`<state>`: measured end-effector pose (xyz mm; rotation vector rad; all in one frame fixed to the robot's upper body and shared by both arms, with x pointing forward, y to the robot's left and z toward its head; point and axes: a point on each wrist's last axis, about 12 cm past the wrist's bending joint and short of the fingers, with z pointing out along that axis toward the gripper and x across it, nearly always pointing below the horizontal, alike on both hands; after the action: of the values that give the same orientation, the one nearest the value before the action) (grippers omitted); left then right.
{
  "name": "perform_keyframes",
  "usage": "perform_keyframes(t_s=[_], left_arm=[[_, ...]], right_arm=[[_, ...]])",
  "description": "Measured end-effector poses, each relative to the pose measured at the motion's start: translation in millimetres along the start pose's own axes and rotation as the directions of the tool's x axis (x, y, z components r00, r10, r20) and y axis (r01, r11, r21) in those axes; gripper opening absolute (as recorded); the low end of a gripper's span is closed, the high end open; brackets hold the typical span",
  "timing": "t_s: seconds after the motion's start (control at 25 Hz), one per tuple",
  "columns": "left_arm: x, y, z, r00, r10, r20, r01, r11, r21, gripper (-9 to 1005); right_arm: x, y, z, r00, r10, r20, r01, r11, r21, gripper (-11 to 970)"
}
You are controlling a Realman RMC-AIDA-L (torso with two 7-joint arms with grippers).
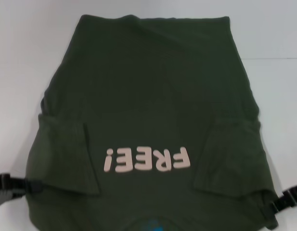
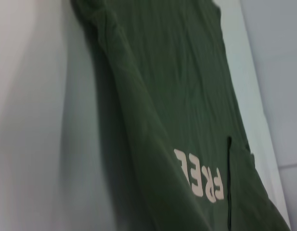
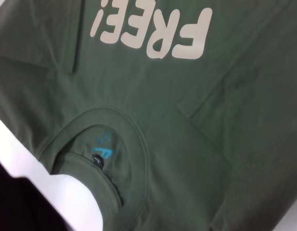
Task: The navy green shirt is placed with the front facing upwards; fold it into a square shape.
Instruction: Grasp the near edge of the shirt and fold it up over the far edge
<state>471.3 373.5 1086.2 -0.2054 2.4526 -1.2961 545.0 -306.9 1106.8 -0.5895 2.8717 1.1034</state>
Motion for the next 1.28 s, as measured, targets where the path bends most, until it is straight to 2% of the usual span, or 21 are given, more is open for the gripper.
perform_keyframes(t_s=[0.12, 0.24, 0.48, 0.52, 0.56, 0.76, 0.88, 1.12, 1.28], left_arm=[[8, 0.4, -5, 0.999, -0.009, -0.042, 0.009, 1.0, -0.002, 30], [4, -1.8, 0, 0.998, -0.001, -0.07, 0.001, 1.0, -0.002, 31], [-33, -15.0, 32, 0.998, 0.036, -0.043, -0.036, 0.999, -0.003, 32], [-33, -15.0, 32, 0.998, 0.036, -0.043, -0.036, 0.999, -0.003, 32], [-51, -20.2, 44, 0.999, 0.038, -0.008, -0.038, 0.999, -0.03, 32], [-85, -32.0, 59, 0.996, 0.054, 0.07, -0.047, 0.994, -0.098, 31], [-108, -42.4, 72, 0.989, 0.088, 0.123, -0.07, 0.987, -0.142, 31], [-133, -54.4, 96, 0.967, 0.14, 0.212, -0.094, 0.972, -0.214, 31], [-144, -63.3, 117, 0.95, 0.225, 0.214, -0.156, 0.941, -0.3, 32]], right_arm=[[11, -4.5, -2, 1.0, 0.008, -0.011, -0.008, 1.0, -0.014, 31], [12, -8.8, -7, 0.999, 0.001, 0.039, 0.0, 1.0, -0.014, 32], [-15, -9.0, -11, 0.973, -0.014, 0.229, 0.017, 1.0, -0.007, 34], [-20, -8.1, -11, 0.965, -0.018, 0.263, 0.021, 1.0, -0.008, 34], [-23, -7.0, -11, 0.957, -0.021, 0.289, 0.025, 1.0, -0.01, 34], [-44, -7.9, -21, 0.895, -0.022, 0.445, 0.016, 1.0, 0.016, 35], [-56, -15.5, -27, 0.848, -0.012, 0.53, -0.034, 0.996, 0.078, 36], [-76, -28.0, -28, 0.749, -0.019, 0.662, -0.137, 0.974, 0.183, 38], [-90, -28.1, -25, 0.718, -0.045, 0.695, -0.166, 0.958, 0.234, 39]])
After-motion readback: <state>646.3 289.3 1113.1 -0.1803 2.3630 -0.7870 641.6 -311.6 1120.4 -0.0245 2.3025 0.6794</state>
